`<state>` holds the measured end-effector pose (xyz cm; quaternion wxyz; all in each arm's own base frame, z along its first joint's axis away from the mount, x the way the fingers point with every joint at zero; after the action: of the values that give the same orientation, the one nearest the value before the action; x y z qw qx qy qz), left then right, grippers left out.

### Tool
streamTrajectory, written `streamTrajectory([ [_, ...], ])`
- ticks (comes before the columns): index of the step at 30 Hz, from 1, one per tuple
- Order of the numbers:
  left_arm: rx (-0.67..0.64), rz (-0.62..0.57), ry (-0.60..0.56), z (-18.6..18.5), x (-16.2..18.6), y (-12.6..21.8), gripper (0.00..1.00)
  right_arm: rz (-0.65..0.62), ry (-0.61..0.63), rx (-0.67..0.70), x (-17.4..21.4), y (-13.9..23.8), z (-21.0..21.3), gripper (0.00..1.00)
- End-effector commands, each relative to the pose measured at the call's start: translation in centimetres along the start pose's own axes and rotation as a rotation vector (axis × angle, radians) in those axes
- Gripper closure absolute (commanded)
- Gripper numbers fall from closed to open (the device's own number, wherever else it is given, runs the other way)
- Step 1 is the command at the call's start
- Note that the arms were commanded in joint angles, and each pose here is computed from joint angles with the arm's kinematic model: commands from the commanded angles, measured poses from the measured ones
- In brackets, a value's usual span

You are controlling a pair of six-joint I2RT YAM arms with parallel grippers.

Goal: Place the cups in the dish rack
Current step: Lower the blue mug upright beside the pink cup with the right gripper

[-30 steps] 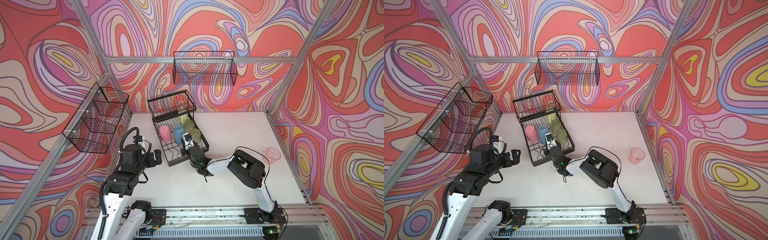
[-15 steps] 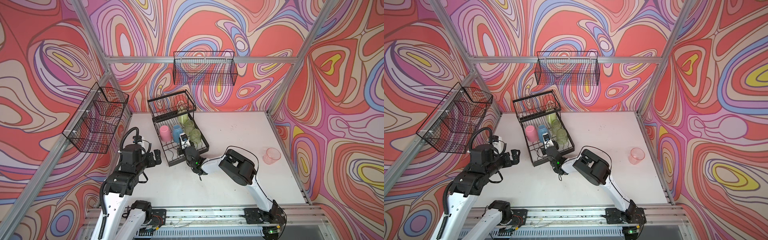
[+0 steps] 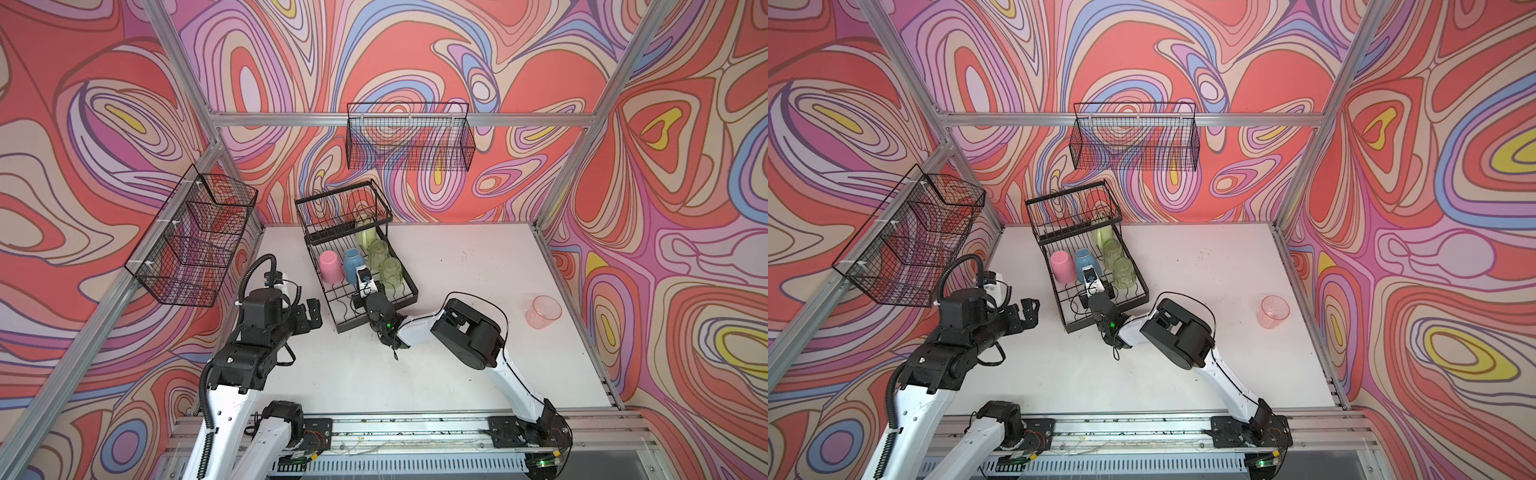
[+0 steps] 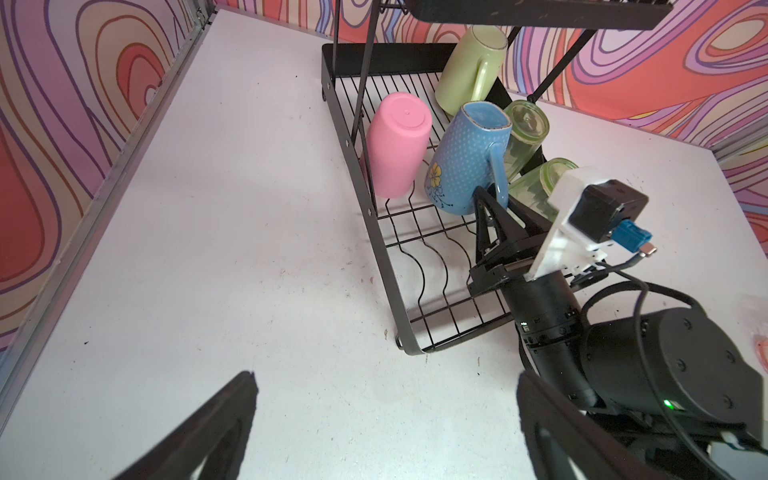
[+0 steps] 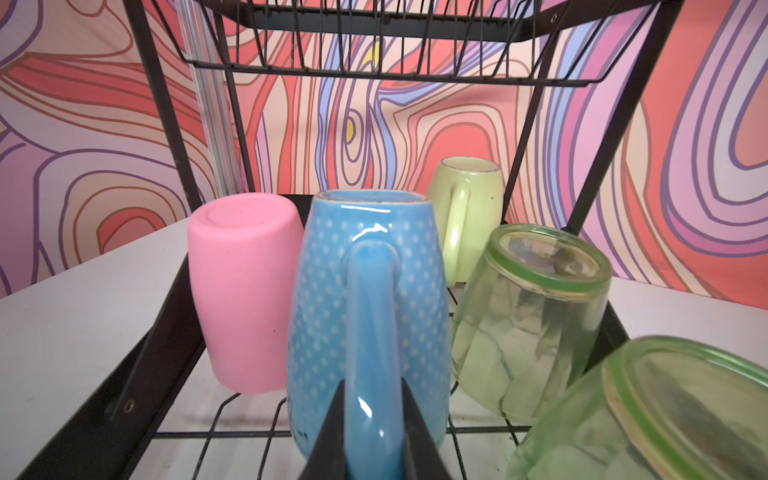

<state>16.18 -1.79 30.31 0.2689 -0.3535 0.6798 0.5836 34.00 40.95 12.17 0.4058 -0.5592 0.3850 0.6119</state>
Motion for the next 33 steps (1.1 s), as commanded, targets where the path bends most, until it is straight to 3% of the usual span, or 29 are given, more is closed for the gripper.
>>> streamTrajectory([
  [1, -0.001, 0.01, 0.007, 0.17, 0.38, -0.11, 0.0, -0.05, -0.019, 0.013, -0.61, -0.35, 0.37, 0.95],
  [33, 0.01, 0.005, 0.013, 0.17, 0.44, 0.05, 0.0, 0.157, 0.039, 0.069, -0.83, -0.24, 0.08, 0.88],
])
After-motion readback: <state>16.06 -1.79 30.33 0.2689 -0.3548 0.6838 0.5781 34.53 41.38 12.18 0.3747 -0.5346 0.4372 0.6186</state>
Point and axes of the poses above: each gripper's point midway between its finger pads, its own y axis back along the fingers, its own z axis along the line the jaws close on, x = y × z, the point moved 10 cm from there along y, back along the fingers, and after that the axes turned 5 degrees about -y, right-handed, at the moved point
